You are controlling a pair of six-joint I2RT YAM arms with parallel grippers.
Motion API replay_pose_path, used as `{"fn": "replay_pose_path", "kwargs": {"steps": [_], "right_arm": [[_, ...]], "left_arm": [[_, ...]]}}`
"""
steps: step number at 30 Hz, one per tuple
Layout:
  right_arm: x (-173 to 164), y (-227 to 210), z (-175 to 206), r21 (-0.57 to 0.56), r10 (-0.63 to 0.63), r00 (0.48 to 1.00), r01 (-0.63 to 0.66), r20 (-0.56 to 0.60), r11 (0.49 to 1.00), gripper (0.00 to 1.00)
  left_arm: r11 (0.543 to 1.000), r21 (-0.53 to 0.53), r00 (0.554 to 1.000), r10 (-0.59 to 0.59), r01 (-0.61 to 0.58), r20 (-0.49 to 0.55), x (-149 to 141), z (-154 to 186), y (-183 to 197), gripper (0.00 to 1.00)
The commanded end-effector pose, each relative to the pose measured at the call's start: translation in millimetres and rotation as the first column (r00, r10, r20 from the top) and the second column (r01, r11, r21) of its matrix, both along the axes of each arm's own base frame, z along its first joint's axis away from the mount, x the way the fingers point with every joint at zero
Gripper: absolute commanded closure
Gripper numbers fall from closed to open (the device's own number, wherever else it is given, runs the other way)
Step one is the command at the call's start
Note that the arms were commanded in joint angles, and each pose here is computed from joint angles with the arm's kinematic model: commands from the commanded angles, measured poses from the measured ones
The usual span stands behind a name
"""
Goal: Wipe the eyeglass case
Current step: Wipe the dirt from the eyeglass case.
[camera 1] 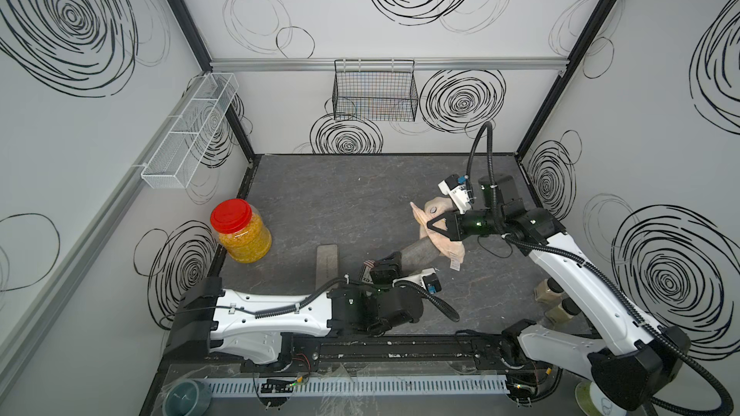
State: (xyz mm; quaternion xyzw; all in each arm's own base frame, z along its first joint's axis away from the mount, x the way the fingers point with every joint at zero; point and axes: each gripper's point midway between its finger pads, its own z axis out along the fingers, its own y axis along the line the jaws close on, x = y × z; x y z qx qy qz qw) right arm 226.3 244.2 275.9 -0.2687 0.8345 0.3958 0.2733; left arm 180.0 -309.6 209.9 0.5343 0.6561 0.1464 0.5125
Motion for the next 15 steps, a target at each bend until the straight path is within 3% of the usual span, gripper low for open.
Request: {"fn": "replay_pose_path", "kwargs": {"steps": [1,6,11,15], "right_arm": [[-25.4,42.0,15.9,0.107,0.177,0.984,-0.179,0.030,0.978,0.95],[-36.3,63.5,-7.8,0.078,0.236,0.970,-0.232,-0.055,0.970,0.95],[-2.9,11.2,-35.6,-0.120,-0.012,0.999,0.007,-0.047,0.993,0.97],[18.7,-33.0,-37.8,-0.172,-0.167,0.986,0.162,-0.015,0.972,0.97]], "left_arm": [[0.998,-0.061,1.000,0.010,-0.010,0.008,3.7,7.7,-10.1,0.44],[0.998,-0.061,1.000,0.017,-0.016,0.010,3.0,9.0,-8.0,0.44],[0.997,-0.075,1.000,0.025,-0.024,0.004,2.9,7.2,-2.6,0.44],[0.997,-0.078,1.000,0.023,-0.022,0.000,3.8,4.6,-2.8,0.44]]}}
